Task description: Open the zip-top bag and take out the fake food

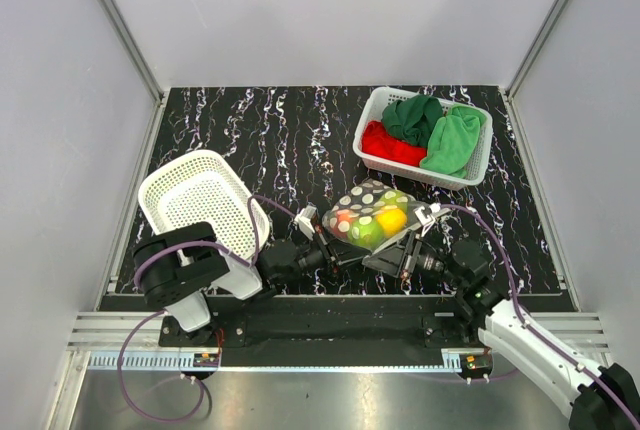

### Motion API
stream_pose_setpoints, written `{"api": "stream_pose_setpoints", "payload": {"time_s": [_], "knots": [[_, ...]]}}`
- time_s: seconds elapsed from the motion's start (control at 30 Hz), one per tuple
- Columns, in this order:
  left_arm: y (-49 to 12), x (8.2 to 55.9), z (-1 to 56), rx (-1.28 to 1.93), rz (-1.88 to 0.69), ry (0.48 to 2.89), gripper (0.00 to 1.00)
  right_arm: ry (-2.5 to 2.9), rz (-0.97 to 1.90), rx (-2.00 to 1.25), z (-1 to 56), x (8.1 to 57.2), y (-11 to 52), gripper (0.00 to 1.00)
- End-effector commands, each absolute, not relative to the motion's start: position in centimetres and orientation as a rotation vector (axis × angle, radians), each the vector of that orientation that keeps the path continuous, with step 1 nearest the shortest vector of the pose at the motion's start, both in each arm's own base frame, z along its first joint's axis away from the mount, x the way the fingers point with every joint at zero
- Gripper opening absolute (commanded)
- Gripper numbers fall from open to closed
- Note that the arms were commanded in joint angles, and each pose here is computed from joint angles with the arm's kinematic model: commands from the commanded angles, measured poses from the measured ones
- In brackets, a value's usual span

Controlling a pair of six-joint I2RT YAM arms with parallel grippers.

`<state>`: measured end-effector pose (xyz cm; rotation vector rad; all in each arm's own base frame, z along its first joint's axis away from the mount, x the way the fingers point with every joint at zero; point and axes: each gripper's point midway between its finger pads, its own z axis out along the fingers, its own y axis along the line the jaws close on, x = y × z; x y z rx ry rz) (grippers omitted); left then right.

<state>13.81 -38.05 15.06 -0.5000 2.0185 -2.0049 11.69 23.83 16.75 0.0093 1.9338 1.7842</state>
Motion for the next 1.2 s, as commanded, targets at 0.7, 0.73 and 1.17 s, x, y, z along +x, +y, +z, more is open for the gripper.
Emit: {"api": "stream_pose_setpoints", "payload": {"time_s": [0.7,0.73,1.17], "knots": [[-37.8,13.4,15.7,-0.401,-1.955,2.011,0.0,2.083,1.758,0.176,12.8,11.6,23.5,0.47],[-37.8,13.4,15.6,-0.402,-1.95,2.013,0.0,2.08,1.765,0.182,12.9,11.6,23.5,0.47],[-38.0,13.6,15.8,-0.378,-1.929,2.014,0.0,2.15,1.78,0.256,12.2,11.1,23.4,0.42]]}}
